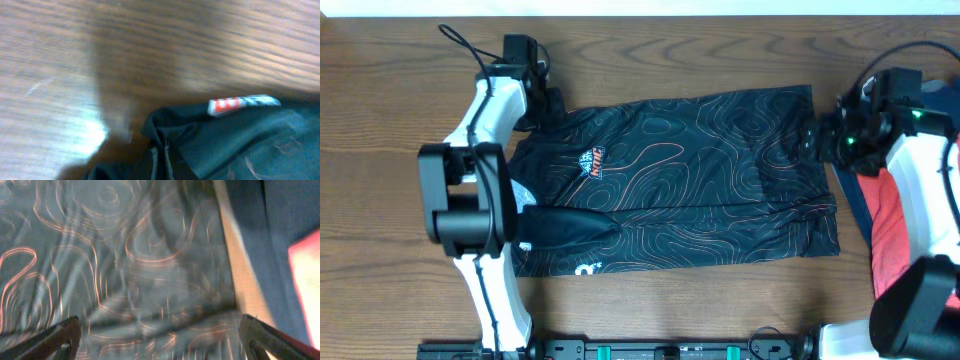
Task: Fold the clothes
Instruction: 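Release the jersey and move the left gripper to its top left corner, then grasp the jersey's top edge with both grippers at left and right corners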
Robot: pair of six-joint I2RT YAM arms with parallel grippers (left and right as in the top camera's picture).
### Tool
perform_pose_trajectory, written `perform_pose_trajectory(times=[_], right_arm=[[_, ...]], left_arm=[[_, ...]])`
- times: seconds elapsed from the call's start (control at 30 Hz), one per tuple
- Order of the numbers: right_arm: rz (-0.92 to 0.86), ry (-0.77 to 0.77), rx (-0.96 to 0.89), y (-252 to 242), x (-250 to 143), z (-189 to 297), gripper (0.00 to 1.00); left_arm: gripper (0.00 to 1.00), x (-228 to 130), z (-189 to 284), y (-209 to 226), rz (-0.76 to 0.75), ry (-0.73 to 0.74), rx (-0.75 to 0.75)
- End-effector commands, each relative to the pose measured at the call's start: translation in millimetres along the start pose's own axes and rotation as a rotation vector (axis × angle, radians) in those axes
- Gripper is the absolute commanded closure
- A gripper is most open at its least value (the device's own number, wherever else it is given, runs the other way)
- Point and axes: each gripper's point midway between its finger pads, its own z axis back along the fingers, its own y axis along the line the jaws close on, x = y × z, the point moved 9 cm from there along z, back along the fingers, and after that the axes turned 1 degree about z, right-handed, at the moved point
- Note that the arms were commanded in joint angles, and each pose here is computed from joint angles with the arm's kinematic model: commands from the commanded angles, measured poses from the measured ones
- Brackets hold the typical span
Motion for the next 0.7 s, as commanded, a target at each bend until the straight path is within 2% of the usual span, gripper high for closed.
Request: perform_pose_trajectory(times=[0.0,0.13,0.23,0.43,0.67], right_arm=[[0.113,-0.107,-0.016,11,25,-16,0.01],[0.026,-0.283,-0.078,6,59,-40,0.01],[-0.002,-0.337,-0.053,1,73,-71,0.03],[-0.025,-0.254,-0.033,-7,83,-142,0.04],[-0.030,-0.207,-0.091,-7,107,-179,0.01]], left_arm=[[0.94,-2,27,-3,0.015,-0.015,-0.023],[0.94,-11,28,-4,0.022,0.046,-0.041],[0.94,-15,29,-6,0.026,0.080,-0.075],[0.94,-23,30,-6,0.034,0.129,-0.080],[0.94,-24,30,-6,0.035,0.135,-0.078]])
